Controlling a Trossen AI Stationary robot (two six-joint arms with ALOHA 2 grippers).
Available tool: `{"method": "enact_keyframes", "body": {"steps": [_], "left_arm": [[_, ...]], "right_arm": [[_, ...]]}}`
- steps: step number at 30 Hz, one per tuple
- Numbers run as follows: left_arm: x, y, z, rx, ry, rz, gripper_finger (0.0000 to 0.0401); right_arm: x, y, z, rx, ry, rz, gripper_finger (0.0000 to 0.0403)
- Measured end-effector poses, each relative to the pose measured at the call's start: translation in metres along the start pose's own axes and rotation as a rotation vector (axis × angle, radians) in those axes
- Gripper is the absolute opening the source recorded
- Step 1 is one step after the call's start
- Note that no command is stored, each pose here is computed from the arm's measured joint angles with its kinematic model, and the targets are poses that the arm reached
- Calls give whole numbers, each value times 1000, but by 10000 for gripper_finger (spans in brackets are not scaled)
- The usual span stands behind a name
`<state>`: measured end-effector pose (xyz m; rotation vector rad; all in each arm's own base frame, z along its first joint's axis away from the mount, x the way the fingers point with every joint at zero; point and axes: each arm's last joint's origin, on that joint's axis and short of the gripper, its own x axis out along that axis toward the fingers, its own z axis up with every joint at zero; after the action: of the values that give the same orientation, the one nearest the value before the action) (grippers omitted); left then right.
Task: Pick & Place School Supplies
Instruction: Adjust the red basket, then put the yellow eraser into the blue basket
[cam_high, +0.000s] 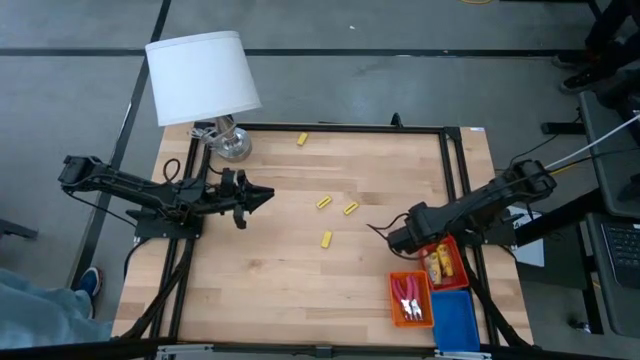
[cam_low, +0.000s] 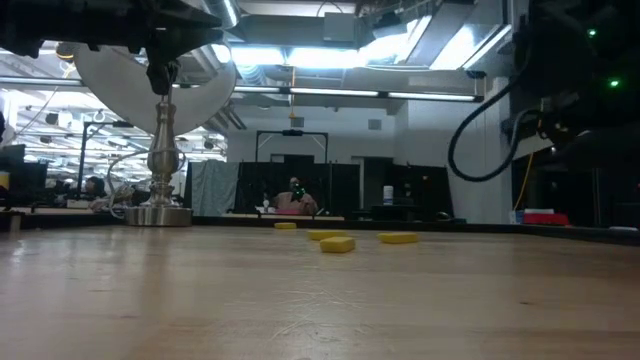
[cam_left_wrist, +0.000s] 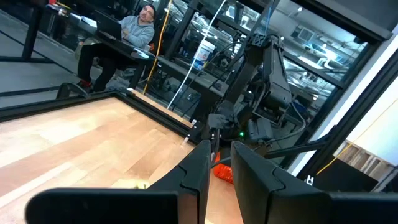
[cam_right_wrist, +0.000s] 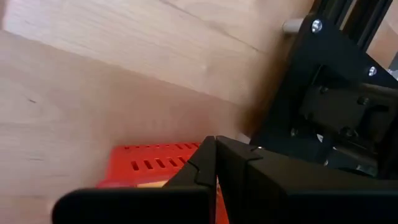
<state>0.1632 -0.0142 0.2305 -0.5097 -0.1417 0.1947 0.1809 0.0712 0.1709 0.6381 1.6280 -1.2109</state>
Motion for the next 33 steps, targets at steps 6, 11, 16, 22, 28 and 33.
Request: {"method": "enact_keyframes", "body": {"steps": [6,11,16,22,28,33], "left_arm": [[0,0,0,2,0,0,59],[0,0,0,3,-1,1,59],[0,0,0,3,-2,4,59],[0,7,-6,-84,20,124,60],[-3,16,-22,-236,170,219,85],[-4,4,-21,-167,158,121,125]], "right_arm": [[3,-6,-8,-1,28,0,3],[-2,-10,-9,17,-10,39,2],[-27,-11,-4,17,-178,190,4],[-74,11,11,-5,-409,710,40],[-106,26,49,-99,-520,1078,76],[-90,26,86,-341,-569,940,81]]}}
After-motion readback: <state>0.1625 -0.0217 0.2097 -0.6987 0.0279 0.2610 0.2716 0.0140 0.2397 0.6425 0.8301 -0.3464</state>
